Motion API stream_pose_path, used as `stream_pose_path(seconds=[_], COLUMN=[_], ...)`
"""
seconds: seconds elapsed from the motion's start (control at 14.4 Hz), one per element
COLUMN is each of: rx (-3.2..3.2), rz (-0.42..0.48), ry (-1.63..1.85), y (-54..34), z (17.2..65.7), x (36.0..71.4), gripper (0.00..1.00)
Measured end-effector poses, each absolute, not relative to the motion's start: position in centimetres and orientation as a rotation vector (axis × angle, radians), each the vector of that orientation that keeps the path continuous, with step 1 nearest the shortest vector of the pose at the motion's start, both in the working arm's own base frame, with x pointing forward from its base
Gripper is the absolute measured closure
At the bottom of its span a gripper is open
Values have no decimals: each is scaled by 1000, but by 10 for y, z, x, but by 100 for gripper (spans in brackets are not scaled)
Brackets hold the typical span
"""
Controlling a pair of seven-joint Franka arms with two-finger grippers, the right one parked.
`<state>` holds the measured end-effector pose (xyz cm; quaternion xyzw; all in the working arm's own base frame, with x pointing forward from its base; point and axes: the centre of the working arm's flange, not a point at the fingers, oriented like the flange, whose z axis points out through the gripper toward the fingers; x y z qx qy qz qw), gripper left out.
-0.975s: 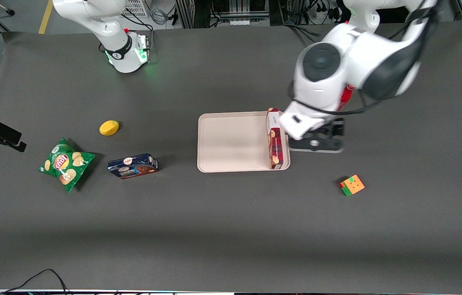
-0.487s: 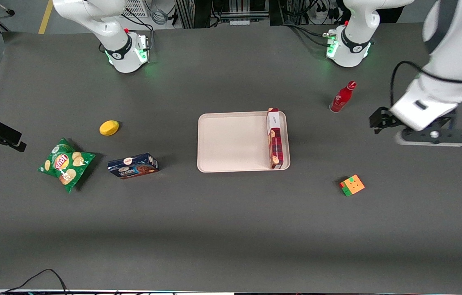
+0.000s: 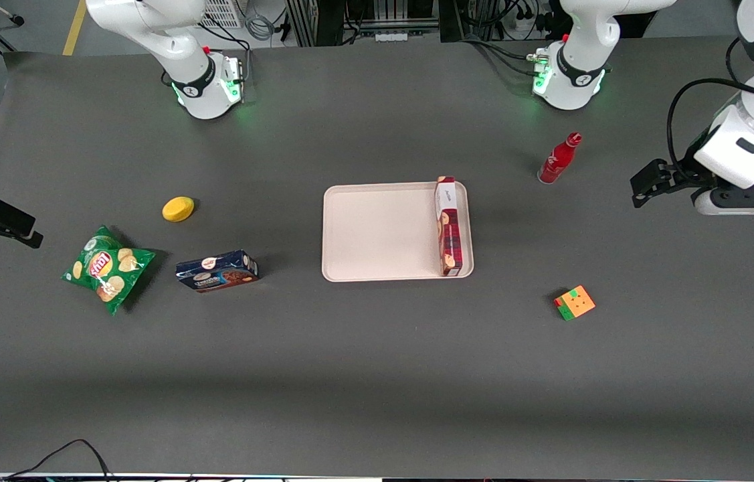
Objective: Place red cookie box on tray
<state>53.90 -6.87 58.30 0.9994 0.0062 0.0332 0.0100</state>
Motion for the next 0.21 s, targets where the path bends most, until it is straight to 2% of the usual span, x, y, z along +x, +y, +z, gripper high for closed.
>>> stream_pose_path(seconds=[0.21], rx=[3114], rz=[111], ry=[18], y=[-69], z=[584], x=[539], gripper=[0])
